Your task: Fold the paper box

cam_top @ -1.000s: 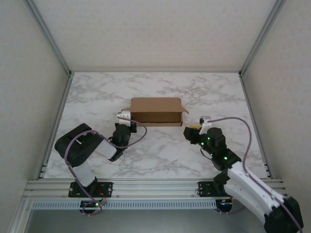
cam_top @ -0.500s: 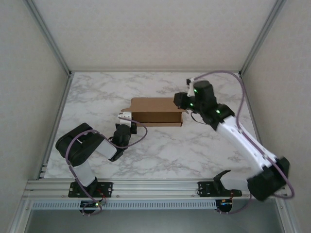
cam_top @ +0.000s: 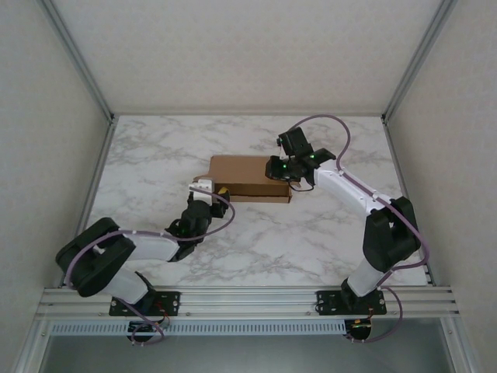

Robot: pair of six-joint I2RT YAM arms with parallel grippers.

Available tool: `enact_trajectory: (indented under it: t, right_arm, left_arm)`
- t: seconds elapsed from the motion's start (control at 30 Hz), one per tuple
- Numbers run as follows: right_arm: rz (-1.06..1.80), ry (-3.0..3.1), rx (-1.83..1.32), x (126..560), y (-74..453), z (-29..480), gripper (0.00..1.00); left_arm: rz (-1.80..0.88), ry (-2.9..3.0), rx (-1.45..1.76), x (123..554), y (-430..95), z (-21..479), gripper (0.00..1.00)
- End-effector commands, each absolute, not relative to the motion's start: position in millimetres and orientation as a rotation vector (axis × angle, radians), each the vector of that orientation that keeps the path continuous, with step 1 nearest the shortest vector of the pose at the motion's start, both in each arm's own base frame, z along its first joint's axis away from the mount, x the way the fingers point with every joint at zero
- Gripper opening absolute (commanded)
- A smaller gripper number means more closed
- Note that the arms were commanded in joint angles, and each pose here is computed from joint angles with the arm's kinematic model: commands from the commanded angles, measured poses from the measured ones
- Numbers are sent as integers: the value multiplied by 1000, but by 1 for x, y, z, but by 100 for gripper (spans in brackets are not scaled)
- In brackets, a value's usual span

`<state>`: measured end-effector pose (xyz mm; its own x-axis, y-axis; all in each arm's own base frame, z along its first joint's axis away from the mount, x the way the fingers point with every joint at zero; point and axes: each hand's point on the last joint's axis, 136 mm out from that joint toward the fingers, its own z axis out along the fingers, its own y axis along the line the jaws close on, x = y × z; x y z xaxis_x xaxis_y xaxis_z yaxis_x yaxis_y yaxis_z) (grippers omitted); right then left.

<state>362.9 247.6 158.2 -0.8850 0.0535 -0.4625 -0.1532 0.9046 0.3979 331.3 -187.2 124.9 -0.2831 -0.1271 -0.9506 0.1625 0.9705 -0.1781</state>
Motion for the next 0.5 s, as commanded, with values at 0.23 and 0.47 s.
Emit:
enact_trajectory:
  t: [0.23,0.47]
  right_arm:
    - [514,2678,-76,354,237,115,33]
    - [432,2719,-76,351,228,93,36]
  left_arm:
    - [-423,2046,250,253,-226,105,62]
    - [-647,2126,362,224,-261,141,61]
